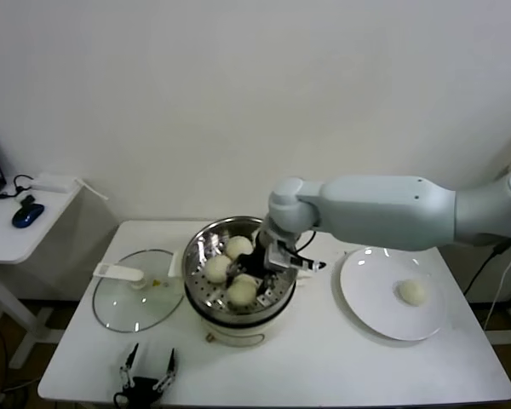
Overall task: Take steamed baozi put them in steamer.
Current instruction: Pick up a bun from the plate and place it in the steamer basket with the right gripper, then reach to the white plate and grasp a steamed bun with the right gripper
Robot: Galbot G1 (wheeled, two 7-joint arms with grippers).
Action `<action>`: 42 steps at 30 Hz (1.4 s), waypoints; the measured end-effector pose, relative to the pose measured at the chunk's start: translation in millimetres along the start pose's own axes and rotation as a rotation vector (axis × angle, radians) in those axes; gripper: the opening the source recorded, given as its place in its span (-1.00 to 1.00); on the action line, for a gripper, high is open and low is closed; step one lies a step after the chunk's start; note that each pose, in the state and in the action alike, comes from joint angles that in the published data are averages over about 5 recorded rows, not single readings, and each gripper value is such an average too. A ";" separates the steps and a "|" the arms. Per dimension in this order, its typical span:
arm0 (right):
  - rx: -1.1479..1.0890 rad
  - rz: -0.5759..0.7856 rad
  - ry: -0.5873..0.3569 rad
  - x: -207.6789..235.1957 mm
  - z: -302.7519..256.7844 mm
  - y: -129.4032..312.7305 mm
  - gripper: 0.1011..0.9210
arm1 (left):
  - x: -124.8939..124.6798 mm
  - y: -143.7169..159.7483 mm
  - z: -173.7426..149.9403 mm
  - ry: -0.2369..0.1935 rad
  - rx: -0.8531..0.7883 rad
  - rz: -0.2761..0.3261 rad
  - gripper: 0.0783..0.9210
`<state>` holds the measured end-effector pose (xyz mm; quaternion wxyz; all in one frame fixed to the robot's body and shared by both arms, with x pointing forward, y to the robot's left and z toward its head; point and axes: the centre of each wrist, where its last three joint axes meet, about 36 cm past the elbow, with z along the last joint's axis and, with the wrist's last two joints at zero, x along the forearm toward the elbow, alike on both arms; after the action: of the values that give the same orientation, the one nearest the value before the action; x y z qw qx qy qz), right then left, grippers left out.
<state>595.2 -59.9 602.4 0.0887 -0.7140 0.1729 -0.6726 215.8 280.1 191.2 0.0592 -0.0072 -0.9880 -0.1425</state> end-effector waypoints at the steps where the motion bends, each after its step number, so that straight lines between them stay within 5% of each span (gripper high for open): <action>1: 0.001 0.000 -0.002 -0.3 0.2 -0.8 0.58 | 0.0 0.0 0.0 0.000 0.000 0.000 0.77; 12: -0.010 -0.006 -0.011 13.7 6.6 2.4 0.70 | 0.2 0.2 -0.3 -0.002 -0.001 0.003 0.77; 21: -0.223 -0.071 0.080 73.7 34.2 37.4 0.76 | -0.3 -0.3 0.7 -0.002 -0.001 0.007 0.77; 30: -0.661 -0.107 0.235 122.6 51.9 101.5 0.76 | -1.0 1.7 3.0 -0.002 -0.008 0.017 0.77; 42: -1.042 -0.195 0.359 115.4 70.4 219.6 0.76 | 2.5 5.9 4.4 0.001 -0.014 0.016 0.77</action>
<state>641.1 -312.7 625.2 -0.3692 -0.5504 0.4282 -0.6143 213.0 287.0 188.9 0.0609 -0.0156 -0.9868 -0.1489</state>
